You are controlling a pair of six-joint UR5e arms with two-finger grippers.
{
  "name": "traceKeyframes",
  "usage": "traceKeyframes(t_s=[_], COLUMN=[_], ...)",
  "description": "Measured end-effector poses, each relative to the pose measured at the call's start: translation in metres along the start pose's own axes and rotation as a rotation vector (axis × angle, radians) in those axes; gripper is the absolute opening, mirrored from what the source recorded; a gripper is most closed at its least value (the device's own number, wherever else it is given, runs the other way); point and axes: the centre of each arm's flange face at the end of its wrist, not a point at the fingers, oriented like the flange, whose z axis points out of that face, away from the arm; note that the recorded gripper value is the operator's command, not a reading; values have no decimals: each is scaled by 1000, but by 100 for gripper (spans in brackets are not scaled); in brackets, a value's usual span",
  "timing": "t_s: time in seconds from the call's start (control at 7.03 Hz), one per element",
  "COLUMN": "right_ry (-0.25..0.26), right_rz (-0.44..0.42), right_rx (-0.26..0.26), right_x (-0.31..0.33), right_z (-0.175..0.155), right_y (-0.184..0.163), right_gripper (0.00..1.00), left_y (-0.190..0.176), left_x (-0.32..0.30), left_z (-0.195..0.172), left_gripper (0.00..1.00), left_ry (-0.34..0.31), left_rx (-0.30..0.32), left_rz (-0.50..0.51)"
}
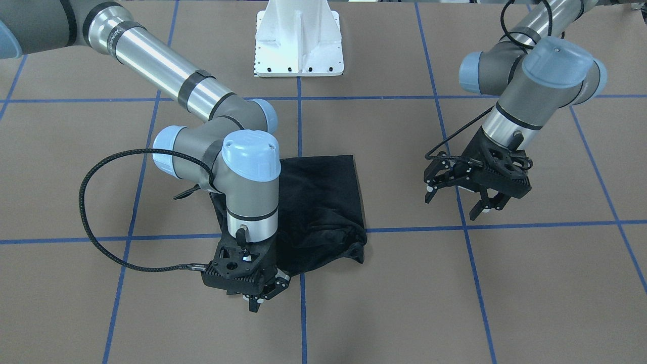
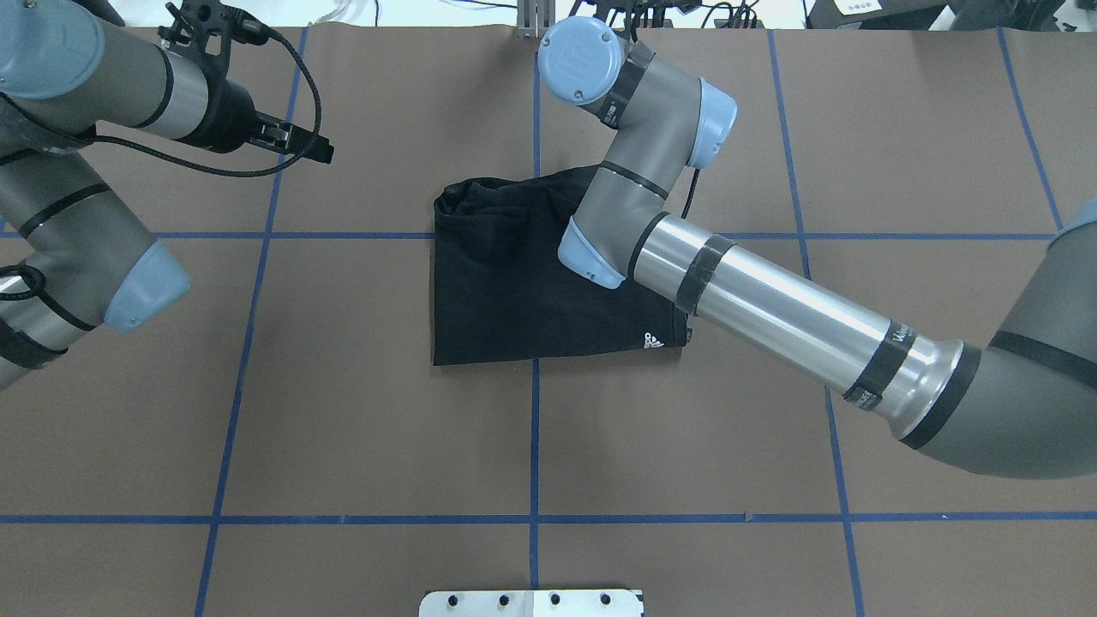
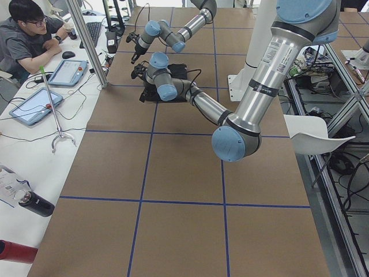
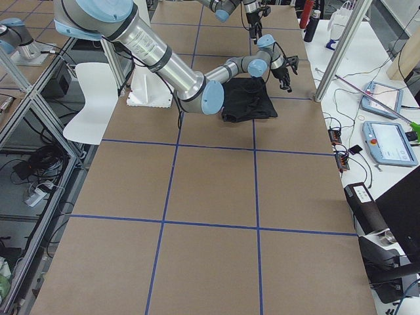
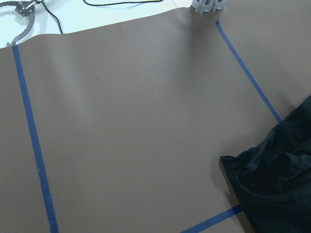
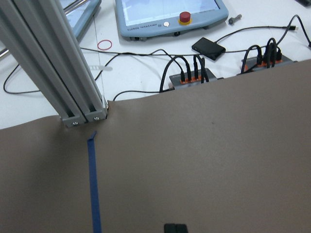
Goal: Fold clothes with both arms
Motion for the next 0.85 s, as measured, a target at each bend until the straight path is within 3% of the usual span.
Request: traceKeyframes(t_s=[0.43, 0.85], right_ry=[37, 60], right_rz=[-89, -329], right_rx=[-168, -306], right_x=[75, 246], right_z=[-51, -106], right_y=[8, -16], right_gripper=[100, 100], left_y=[0, 11], left_x=[2, -50], left_z=[-17, -105], left_gripper=[100, 100], left_ry=[-50, -186], left_rx=[-41, -102], left_rz=[1, 166])
